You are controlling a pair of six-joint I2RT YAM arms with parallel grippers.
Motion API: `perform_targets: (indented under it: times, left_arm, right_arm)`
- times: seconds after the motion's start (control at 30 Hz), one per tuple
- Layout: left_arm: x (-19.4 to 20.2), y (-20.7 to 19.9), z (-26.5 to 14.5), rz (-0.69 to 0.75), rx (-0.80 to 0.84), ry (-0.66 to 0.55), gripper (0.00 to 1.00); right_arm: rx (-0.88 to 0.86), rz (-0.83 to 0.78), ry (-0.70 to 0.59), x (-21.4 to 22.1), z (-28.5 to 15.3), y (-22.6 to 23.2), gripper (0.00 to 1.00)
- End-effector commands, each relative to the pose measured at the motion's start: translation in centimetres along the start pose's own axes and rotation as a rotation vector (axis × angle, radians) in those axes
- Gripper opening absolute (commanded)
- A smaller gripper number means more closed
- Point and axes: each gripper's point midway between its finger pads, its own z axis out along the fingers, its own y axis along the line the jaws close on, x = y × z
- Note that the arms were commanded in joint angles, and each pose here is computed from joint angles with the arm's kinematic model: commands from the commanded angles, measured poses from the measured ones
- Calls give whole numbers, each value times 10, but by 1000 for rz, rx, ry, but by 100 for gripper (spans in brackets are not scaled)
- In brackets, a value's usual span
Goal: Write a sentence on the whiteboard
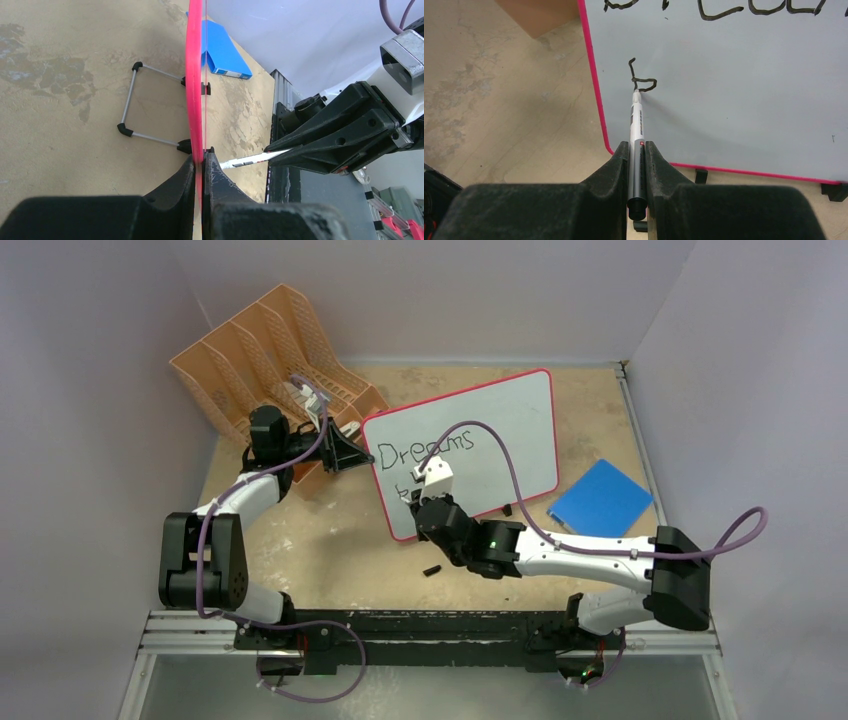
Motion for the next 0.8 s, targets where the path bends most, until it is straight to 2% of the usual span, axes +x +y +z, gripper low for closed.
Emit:
perform_targets:
  times: [0.0, 0.33, 0.77]
  left_arm:
    - [-14, -14, 2, 95, 34, -5, 0]
    - [-14, -13, 2, 95, 30, -7, 0]
    - [-14, -12, 2, 93, 23, -9, 0]
  right_arm:
    - [-18, 36, -55, -24, 0, 9, 0]
    - [4, 81, -122, -45, -18, -6, 0]
    - [81, 103, -152, -34, -24, -33, 0]
